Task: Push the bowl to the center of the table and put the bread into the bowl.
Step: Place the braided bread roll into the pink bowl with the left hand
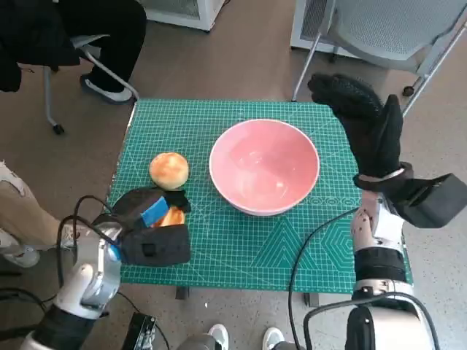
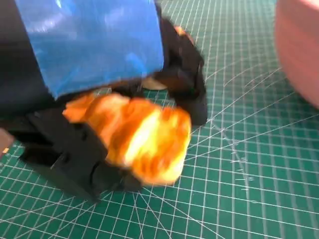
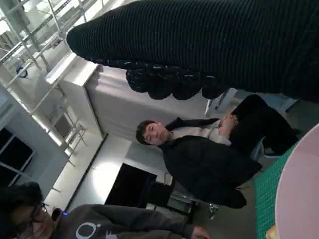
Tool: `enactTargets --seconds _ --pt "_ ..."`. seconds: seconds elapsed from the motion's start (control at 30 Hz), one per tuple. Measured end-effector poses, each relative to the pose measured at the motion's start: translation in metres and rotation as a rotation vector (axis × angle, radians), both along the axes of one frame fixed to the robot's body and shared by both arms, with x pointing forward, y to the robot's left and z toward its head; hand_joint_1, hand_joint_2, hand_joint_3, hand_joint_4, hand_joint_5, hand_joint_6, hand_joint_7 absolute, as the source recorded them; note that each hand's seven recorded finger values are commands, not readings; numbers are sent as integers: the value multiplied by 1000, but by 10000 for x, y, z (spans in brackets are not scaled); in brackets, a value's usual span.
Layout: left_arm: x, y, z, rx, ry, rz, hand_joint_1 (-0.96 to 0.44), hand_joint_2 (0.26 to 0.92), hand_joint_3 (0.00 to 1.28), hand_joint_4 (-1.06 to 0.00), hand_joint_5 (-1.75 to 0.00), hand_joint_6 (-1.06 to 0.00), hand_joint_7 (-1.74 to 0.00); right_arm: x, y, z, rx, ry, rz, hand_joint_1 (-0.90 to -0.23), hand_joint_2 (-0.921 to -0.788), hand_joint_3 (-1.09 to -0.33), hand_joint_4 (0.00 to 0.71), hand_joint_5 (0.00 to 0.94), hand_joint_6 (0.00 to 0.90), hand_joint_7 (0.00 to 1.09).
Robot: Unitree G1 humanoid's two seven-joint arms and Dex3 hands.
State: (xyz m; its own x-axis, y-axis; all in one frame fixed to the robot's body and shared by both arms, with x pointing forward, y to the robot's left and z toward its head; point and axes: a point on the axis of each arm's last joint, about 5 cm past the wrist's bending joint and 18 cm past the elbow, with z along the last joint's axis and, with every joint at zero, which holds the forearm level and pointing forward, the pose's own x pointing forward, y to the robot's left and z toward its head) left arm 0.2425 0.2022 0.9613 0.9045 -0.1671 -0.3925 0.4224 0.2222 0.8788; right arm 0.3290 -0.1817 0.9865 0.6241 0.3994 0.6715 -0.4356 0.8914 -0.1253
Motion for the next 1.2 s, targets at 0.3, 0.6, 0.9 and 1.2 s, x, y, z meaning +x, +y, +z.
enactTargets --seconds 0.3,0.6,0.9,1.2 --pt "-145 -44 438 -47 -87 -53 3 840 152 -787 -1098 -680 -1088 2 11 -14 3 8 2 -686 -921 -775 160 1 4 554" --pt "-191 -136 1045 -86 -344 -129 4 861 104 -808 -1030 -679 -1127 7 68 -41 10 21 17 -687 -921 -771 167 4 17 553" --pt "-150 -258 1308 -93 -473 -173 3 861 101 -809 -1076 -686 -1075 7 105 -66 16 29 24 -687 -921 -767 173 6 25 543" --pt "-45 -392 1378 -96 -486 -222 3 871 78 -818 -1078 -689 -1054 7 104 -66 17 29 24 -690 -921 -767 173 5 28 535"
